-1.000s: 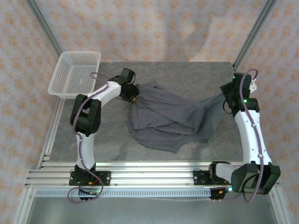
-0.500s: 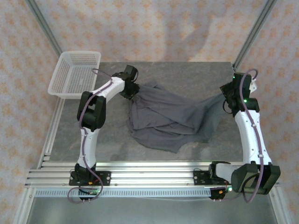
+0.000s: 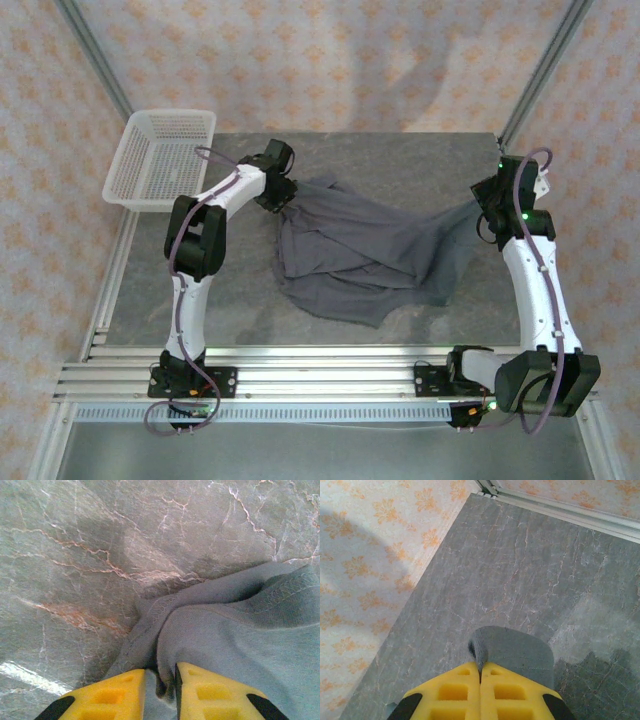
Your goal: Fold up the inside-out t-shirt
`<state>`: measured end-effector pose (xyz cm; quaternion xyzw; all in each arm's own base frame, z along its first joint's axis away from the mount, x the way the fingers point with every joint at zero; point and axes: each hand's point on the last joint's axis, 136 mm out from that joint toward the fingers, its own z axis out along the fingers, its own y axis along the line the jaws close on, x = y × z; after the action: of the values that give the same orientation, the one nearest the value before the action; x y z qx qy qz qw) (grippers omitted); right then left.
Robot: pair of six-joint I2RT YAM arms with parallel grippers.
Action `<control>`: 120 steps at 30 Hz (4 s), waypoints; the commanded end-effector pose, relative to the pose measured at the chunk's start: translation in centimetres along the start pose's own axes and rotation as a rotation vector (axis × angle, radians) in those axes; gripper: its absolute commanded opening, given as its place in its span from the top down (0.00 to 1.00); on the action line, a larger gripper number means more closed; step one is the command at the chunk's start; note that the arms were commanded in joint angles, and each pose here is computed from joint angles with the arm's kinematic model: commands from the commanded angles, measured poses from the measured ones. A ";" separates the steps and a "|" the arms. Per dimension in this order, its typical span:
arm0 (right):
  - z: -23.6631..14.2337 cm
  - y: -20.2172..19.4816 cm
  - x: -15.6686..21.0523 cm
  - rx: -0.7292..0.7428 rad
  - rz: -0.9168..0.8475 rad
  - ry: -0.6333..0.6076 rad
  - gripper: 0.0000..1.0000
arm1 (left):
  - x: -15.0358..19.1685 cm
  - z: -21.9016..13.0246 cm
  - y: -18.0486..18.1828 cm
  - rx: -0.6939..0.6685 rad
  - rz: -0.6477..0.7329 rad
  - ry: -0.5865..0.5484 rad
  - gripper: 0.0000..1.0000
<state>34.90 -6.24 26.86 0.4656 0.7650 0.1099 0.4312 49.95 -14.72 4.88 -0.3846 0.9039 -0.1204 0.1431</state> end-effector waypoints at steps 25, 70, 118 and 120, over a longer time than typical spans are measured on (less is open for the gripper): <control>-23.8 14.7 -20.5 -0.546 0.152 -0.716 1.00 | -14.6 -43.8 -5.2 0.630 0.107 -0.661 1.00; -31.6 31.7 -27.7 -1.342 0.051 -1.037 1.00 | -17.2 -60.9 -7.7 0.987 0.144 -1.179 1.00; -4.4 -13.1 11.1 0.059 0.284 0.131 1.00 | 4.3 -14.2 17.0 0.203 0.128 -0.325 1.00; -6.6 -15.2 11.7 0.015 0.364 0.075 0.92 | 5.4 -15.3 18.3 0.227 0.101 -0.344 0.99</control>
<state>24.33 -2.02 20.97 0.4988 0.7094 0.2560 0.4271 31.85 -6.22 12.80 -0.2951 0.8730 -0.1771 0.3456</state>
